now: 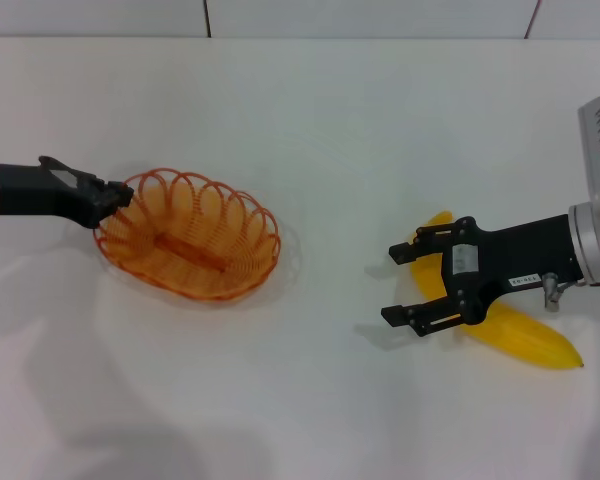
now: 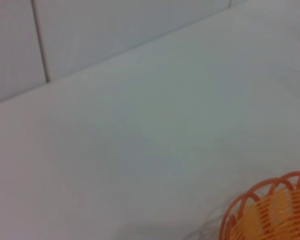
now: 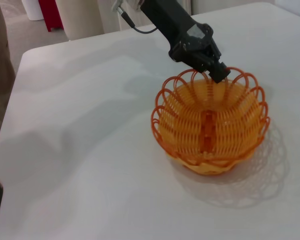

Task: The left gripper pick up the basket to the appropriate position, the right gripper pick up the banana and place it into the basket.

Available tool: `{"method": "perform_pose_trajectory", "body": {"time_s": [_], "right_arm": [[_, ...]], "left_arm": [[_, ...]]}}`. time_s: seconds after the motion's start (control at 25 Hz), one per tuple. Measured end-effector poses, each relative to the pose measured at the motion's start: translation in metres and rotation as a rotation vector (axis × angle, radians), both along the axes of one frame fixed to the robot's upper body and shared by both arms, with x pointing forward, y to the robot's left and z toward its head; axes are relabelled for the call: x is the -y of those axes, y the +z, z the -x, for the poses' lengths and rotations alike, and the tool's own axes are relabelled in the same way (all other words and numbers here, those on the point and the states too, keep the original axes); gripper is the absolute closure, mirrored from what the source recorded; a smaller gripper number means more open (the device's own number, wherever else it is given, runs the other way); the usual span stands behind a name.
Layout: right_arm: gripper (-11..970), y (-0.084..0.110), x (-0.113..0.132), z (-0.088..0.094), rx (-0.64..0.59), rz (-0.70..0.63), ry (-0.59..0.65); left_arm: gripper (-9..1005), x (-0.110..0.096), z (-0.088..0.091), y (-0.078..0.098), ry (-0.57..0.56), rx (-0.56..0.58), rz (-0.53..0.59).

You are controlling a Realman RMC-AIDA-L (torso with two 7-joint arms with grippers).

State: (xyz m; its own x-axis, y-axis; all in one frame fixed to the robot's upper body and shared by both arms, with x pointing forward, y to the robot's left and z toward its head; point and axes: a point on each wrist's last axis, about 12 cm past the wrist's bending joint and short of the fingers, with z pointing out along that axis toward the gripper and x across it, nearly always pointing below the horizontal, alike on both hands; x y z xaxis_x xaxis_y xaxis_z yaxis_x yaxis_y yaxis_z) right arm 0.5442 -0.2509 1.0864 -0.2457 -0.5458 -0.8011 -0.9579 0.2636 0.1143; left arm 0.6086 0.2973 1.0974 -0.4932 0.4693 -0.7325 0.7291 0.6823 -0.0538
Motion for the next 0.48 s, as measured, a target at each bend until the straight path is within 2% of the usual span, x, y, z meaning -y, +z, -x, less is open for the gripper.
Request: {"method": "perform_pose_trajectory", "body": {"time_s": [0.24, 0.48], "right_arm": [[128, 0.0, 0.001, 0.0, 0.001, -0.003, -0.007], [128, 0.001, 0.001, -0.001, 0.002, -0.003, -0.006]], "left_arm": [[955, 0.0, -0.003, 0.01, 0.018, 0.045, 0.058], [955, 0.008, -0.01, 0.019, -0.013, 0.103, 0.091]]}}
